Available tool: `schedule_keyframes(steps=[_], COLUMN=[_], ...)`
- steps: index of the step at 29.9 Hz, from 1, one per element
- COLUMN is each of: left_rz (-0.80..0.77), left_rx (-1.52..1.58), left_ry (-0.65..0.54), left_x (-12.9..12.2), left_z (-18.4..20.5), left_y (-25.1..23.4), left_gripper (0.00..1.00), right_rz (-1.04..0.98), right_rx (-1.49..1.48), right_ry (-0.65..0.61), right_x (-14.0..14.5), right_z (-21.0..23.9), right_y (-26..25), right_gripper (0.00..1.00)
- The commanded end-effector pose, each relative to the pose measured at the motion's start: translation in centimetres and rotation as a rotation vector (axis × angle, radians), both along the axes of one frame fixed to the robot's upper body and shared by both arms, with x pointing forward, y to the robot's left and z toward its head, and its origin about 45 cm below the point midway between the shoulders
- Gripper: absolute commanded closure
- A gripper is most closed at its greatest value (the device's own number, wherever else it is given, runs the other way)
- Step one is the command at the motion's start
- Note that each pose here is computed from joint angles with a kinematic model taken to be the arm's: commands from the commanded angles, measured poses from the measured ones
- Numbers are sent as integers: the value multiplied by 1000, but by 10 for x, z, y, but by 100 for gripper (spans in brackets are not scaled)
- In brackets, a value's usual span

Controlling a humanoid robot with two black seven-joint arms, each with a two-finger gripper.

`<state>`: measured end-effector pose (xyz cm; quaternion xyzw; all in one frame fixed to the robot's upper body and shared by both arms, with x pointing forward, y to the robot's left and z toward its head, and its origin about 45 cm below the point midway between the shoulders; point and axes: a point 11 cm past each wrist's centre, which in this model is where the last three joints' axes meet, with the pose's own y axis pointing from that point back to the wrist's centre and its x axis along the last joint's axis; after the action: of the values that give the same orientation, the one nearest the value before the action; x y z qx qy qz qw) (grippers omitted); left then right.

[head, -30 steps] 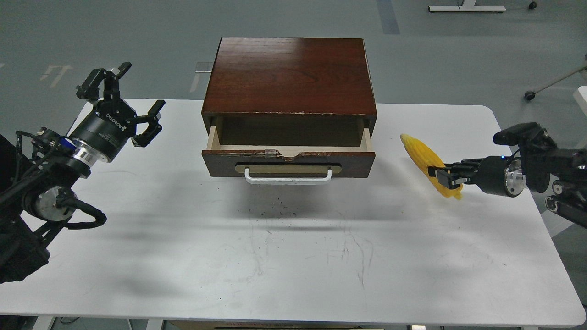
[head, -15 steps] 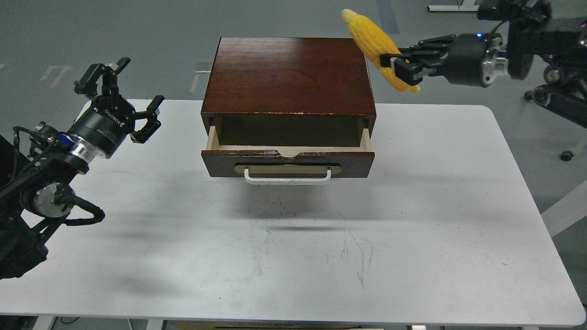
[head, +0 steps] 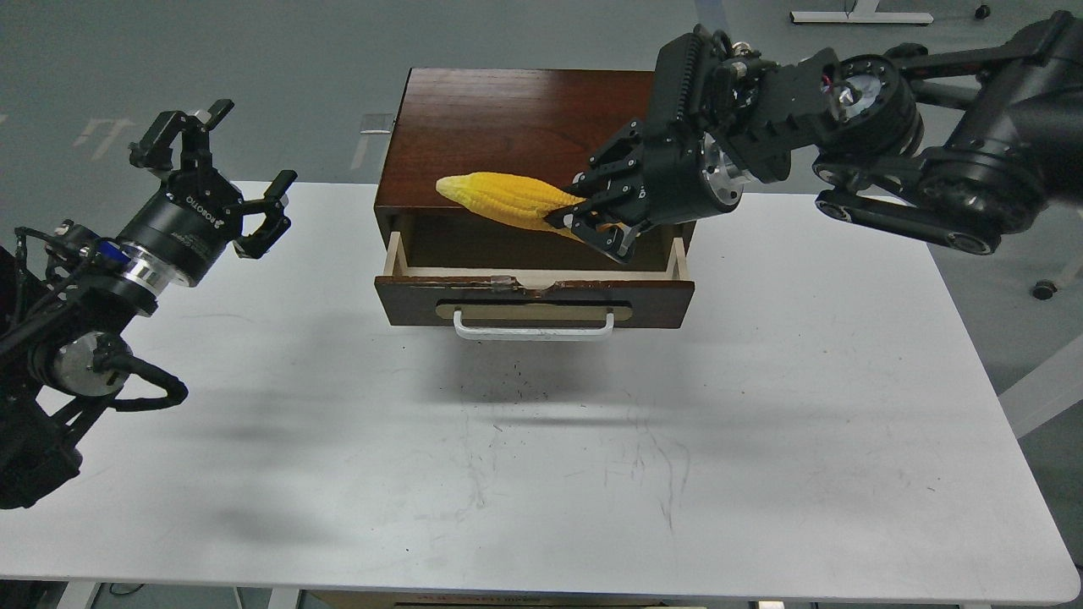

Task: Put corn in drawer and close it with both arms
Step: 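Carry the corn over the open drawer and lower it inside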

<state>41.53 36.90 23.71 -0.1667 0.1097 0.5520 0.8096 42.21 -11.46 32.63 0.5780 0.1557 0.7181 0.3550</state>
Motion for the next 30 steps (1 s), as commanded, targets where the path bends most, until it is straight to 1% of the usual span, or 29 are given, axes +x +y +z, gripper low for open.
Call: schedule_keyframes(steps=[1, 7, 8, 9, 10, 11, 12, 13, 14, 15, 17, 19, 22, 24, 26, 27, 30], left_rz=[0, 0, 1, 1, 1, 2, 2, 2, 3, 2, 2, 2, 0, -1, -2, -2, -1], left_rx=[4, 4, 5, 5, 5, 6, 6, 6, 5, 6, 6, 4, 5, 4, 5, 5, 4], left_ry=[1, 1, 1, 1, 1, 1, 1, 1, 0, 1, 1, -2, 0, -1, 1, 1, 2], left_x=[-1, -1, -1, -1, -1, -1, -1, -1, -1, -1, -1, 0, 0, 0, 0, 0, 0], left_z=[0, 0, 0, 0, 0, 1, 1, 1, 1, 1, 1, 1, 1, 1, 1, 1, 1], left_y=[1, 1, 2, 2, 2, 2, 2, 2, 3, 2, 2, 2, 1, 1, 1, 1, 0], left_gripper=[0, 0, 0, 0, 0, 0, 0, 0, 0, 0, 0, 0, 0, 0, 0, 0, 0], right_rz=[59, 71, 75, 75, 76, 74, 75, 73, 72, 73, 72, 69, 72, 74, 76, 62, 9], right_rx=[-34, -53, -52, -52, -52, -52, -52, -50, -50, -50, -50, -46, -30, -10, 9, 34, 127], right_ry=[-34, -37, -33, -33, -30, -28, -26, -27, -28, -27, -27, -28, -36, -40, -50, -55, -48], right_x=[-2, 0, -1, -1, -1, -1, -2, -1, -1, -2, -1, -1, 0, 0, 1, 3, 8], right_z=[-14, -27, -29, -29, -30, -31, -32, -31, -31, -31, -31, -30, -28, -24, -19, -12, 7], right_y=[-3, -2, 0, 0, 0, 0, 0, 0, 0, 0, -1, -2, -1, 1, 3, 3, 3], right_gripper=[98, 98, 94, 94, 86, 80, 78, 68, 61, 51, 47, 34, 26, 17, 10, 3, 1])
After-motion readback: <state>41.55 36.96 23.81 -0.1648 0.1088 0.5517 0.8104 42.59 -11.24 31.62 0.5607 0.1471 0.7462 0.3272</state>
